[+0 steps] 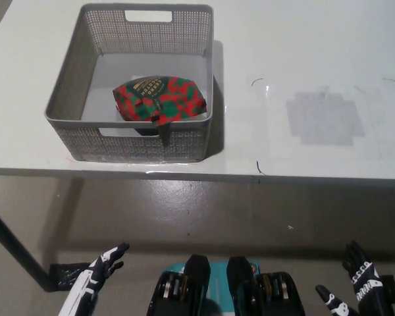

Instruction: Use the right hand to pick up a bag of coffee beans on the right hand side and place it into a container on the left hand side

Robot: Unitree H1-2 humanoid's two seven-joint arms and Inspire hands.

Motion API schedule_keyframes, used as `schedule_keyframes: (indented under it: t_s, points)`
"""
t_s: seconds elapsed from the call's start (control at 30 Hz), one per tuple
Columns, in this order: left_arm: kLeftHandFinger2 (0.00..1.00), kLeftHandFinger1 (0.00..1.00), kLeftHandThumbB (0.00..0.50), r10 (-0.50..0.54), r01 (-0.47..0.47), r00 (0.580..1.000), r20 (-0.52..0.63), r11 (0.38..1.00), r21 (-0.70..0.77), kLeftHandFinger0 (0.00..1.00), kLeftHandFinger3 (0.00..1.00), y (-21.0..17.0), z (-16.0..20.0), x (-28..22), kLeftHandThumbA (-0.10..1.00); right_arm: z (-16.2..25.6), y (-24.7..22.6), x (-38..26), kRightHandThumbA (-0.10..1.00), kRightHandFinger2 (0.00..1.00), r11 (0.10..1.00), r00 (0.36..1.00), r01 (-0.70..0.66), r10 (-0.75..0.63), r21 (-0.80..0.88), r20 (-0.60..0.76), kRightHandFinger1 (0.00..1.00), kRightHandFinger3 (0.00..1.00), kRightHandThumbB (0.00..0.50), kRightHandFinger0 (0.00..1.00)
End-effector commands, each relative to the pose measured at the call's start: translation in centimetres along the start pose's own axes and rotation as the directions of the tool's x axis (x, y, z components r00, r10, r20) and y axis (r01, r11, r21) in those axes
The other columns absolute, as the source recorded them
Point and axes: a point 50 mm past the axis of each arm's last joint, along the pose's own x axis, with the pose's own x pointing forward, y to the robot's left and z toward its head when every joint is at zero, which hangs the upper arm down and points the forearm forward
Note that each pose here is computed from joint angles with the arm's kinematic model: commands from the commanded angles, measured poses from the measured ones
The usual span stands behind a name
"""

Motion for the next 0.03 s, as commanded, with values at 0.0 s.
schedule_keyframes:
  t_s: [0.0]
  points:
    - [1.0,1.0,0.336,0.019,-0.019,0.999,0.037,1.0,0.006,1.0,1.0,0.18,0.64,-0.09,1.0,0.97,-0.2,0.11,1.0,1.0,1.0,0.997,0.014,-0.015,0.005,0.079,1.0,1.0,0.347,1.0]
